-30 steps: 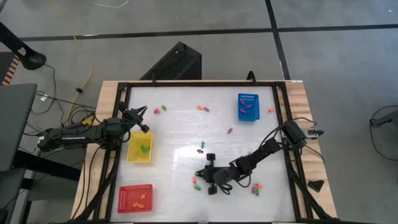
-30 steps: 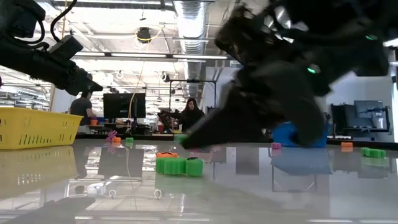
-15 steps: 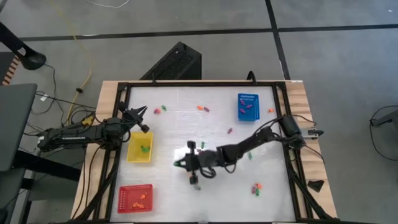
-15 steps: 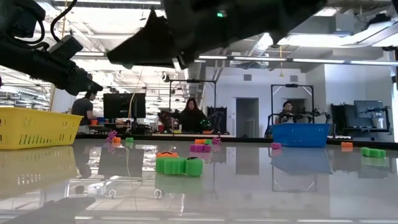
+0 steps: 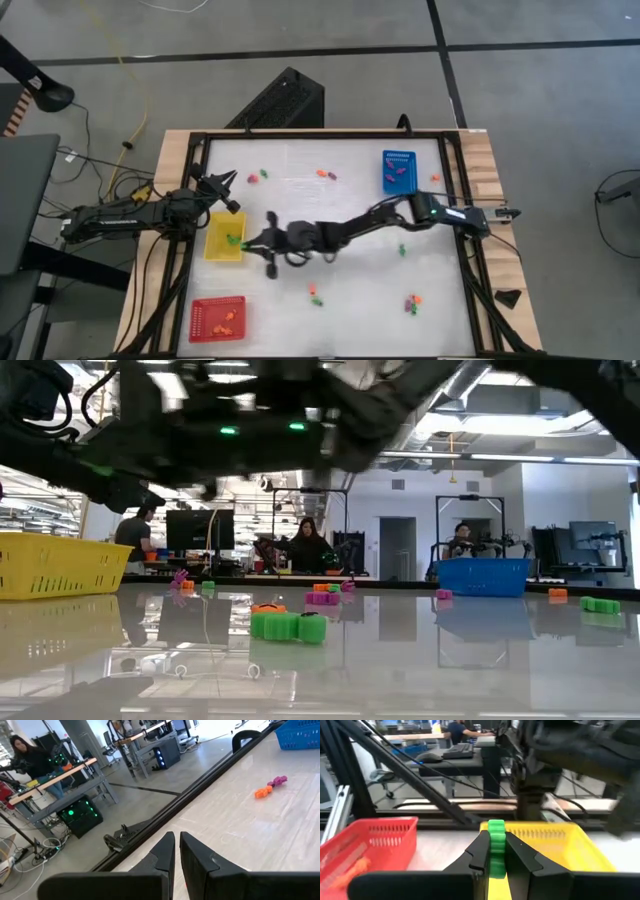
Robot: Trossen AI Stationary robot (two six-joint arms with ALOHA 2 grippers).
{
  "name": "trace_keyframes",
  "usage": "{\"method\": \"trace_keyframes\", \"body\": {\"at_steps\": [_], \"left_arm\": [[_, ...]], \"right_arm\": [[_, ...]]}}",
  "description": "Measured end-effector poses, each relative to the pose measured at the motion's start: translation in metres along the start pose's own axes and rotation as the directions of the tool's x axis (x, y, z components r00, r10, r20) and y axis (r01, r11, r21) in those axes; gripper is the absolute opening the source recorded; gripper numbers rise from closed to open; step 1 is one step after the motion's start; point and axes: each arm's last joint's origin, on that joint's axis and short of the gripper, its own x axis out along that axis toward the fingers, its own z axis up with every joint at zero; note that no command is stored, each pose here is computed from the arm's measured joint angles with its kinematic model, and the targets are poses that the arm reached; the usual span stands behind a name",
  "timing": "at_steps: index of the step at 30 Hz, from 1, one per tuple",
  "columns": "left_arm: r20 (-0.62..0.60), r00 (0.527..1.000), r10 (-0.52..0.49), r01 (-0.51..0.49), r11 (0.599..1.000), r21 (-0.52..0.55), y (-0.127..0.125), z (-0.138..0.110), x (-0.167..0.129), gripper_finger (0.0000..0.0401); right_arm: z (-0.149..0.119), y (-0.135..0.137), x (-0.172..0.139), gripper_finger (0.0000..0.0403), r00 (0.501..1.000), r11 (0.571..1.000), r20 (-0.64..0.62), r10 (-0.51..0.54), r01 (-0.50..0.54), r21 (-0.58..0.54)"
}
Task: Sort Halloween decoration
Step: Put the green skeleton toy into the yellow bin
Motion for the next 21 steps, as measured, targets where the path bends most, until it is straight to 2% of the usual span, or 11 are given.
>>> {"method": "trace_keyframes", "body": {"at_steps": [7, 12, 16, 21], "left_arm": [[0.000, 1.000, 0.001, -0.001, 1.000, 0.000, 0.000, 0.000, 0.000, 0.0018], [-0.001, 1.000, 0.001, -0.001, 1.000, 0.001, 0.000, 0.000, 0.000, 0.0018], [-0.001, 1.000, 0.001, -0.001, 1.000, 0.001, 0.000, 0.000, 0.000, 0.0018], [0.000, 1.000, 0.001, -0.001, 1.000, 0.000, 0.000, 0.000, 0.000, 0.0018]], "right_arm": [[0.001, -0.029, 0.049, 0.0071, 0.999, 1.000, -0.039, -0.023, 0.023, 0.005], [-0.004, -0.043, 0.065, 0.0086, 0.999, 0.996, -0.021, -0.027, 0.029, 0.086], [-0.014, -0.048, 0.069, 0.0121, 0.999, 0.994, -0.037, 0.017, -0.013, 0.108], [-0.009, -0.050, 0.068, 0.0185, 0.999, 0.994, -0.035, 0.034, -0.030, 0.110]]}}
